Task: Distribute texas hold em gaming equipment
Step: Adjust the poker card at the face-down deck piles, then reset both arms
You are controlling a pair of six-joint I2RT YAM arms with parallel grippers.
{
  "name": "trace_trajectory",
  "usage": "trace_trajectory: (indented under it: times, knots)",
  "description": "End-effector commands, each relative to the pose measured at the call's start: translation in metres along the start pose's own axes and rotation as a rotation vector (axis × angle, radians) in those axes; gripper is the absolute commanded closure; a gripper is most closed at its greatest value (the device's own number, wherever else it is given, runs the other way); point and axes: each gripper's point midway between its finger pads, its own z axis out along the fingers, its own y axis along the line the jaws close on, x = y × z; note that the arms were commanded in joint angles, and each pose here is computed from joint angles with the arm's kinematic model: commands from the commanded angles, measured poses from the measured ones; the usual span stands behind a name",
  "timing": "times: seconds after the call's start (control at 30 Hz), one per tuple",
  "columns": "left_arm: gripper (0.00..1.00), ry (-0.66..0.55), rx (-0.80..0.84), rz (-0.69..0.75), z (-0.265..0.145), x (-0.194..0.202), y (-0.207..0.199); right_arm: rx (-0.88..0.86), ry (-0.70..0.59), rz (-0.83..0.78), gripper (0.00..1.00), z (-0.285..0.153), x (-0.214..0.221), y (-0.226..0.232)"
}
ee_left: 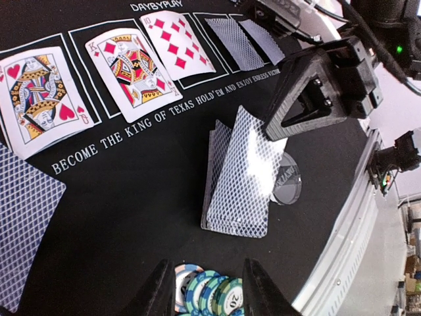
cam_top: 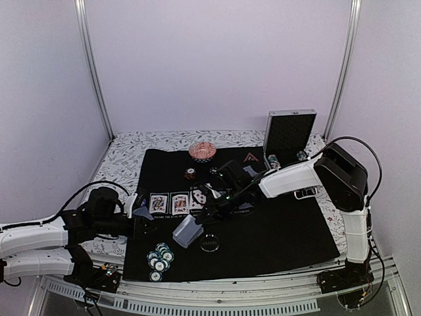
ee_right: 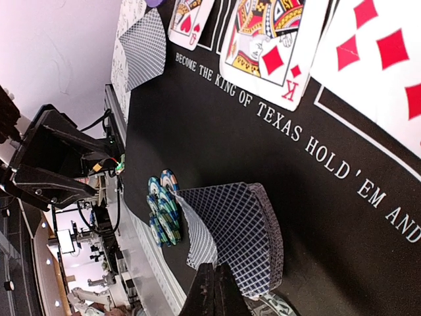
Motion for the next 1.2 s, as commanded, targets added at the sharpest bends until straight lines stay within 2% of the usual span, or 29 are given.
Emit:
trace_trajectory:
  times: [0.0, 0.07, 0.17, 0.23, 0.33, 0.43, 0.5, 0.63, 0.8, 0.97, 1.07, 1.17]
  knots:
    - [0.64, -0.021, 0.006, 0.019, -0.002, -0.009, -0.005, 0.029, 0.032, -0.013, 0.97, 0.006, 0.000, -0.008]
    - [0.63, -0.022, 0.006, 0.020, -0.003, -0.010, -0.005, 0.052, 0.030, -0.003, 0.96, 0.007, -0.001, -0.012]
    - [0.63, -0.021, 0.005, 0.019, -0.003, -0.009, -0.005, 0.068, 0.030, -0.005, 0.90, 0.007, -0.002, -0.014]
    - [0.63, -0.024, 0.005, 0.020, -0.003, -0.010, -0.005, 0.069, 0.027, -0.012, 0.84, 0.005, -0.004, -0.011]
    - [0.62, -0.027, 0.004, 0.021, -0.003, -0.011, -0.005, 0.096, 0.043, -0.023, 0.69, 0.004, -0.007, -0.010]
    - [0.62, -0.032, 0.002, 0.024, -0.003, -0.014, -0.006, 0.142, 0.047, -0.039, 0.60, 0.000, -0.009, -0.010]
    - [0.62, -0.040, -0.001, 0.026, -0.004, -0.017, -0.007, 0.193, 0.035, -0.052, 0.49, -0.008, -0.011, -0.010]
    - [0.62, -0.098, -0.017, 0.044, -0.007, -0.035, -0.009, 0.271, -0.031, -0.118, 0.01, -0.039, -0.026, 0.011]
    - [0.62, -0.182, -0.047, 0.092, -0.012, -0.071, -0.019, 0.321, -0.156, -0.208, 0.01, -0.096, -0.047, 0.037]
    - [0.61, -0.351, -0.151, 0.137, -0.028, -0.126, -0.022, 0.425, -0.429, -0.266, 0.01, -0.199, -0.068, 0.041]
    - [0.60, -0.493, -0.200, 0.161, -0.042, -0.166, -0.027, 0.515, -0.626, -0.314, 0.01, -0.270, -0.067, 0.015]
    - [0.55, -0.636, -0.304, 0.195, -0.060, -0.205, -0.025, 0.650, -0.843, -0.334, 0.01, -0.345, -0.050, -0.028]
